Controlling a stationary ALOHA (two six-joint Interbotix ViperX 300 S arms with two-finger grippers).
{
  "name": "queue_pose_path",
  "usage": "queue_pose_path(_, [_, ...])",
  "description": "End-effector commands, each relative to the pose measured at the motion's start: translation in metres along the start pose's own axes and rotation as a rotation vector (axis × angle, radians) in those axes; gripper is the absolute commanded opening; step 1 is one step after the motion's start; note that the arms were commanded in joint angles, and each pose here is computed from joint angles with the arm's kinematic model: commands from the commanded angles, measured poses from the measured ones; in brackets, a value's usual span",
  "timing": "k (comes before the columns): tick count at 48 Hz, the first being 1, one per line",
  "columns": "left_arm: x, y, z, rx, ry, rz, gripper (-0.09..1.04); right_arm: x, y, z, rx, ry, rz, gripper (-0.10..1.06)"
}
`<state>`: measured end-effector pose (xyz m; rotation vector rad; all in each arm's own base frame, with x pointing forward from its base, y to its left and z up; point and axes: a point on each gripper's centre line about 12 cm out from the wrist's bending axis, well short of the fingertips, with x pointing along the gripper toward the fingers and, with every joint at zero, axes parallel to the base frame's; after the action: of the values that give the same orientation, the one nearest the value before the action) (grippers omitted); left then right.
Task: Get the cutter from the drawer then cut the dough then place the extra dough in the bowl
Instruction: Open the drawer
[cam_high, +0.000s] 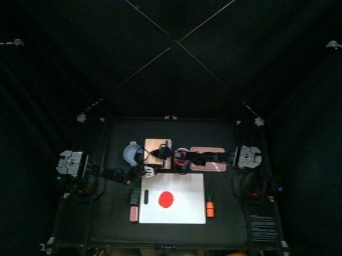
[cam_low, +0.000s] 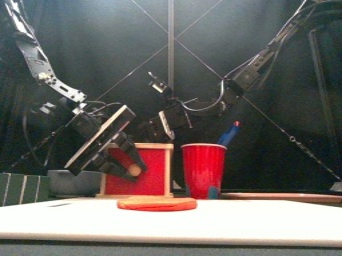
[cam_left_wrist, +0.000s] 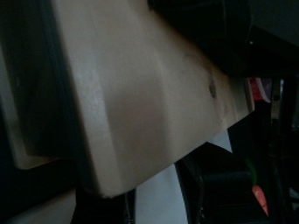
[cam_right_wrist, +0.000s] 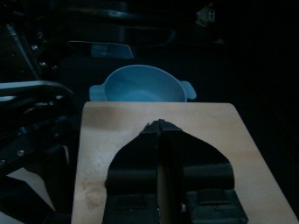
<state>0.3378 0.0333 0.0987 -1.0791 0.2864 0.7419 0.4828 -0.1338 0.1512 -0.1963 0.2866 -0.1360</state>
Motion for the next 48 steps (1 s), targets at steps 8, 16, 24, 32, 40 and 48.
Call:
queue_pose_path(8, [-0.009,-0.013,-0.013,0.029,0.068,-0.042,0.59,-0.002,0.000,0.009,-0.007,-0.016,0.000,-0.07])
queue_pose_path(16, [-0.015,-0.015,-0.024,0.046,0.114,-0.050,0.59,-0.002,0.000,0.008,-0.005,-0.014,-0.001,-0.07])
queue_pose_path(24, [-0.021,-0.017,-0.036,0.052,0.142,-0.056,0.59,-0.002,-0.001,0.009,-0.005,-0.017,-0.002,-0.07])
queue_pose_path(32, [-0.025,-0.020,-0.048,0.049,0.167,-0.060,0.59,-0.002,-0.001,0.009,-0.004,-0.017,-0.002,-0.07])
queue_pose_path(40, [-0.029,-0.022,-0.056,0.048,0.183,-0.062,0.59,-0.002,-0.001,0.009,-0.003,-0.015,-0.002,-0.07])
queue_pose_path(48, [-0.033,-0.022,-0.063,0.045,0.197,-0.061,0.59,-0.003,-0.006,0.007,-0.002,-0.011,-0.012,-0.07])
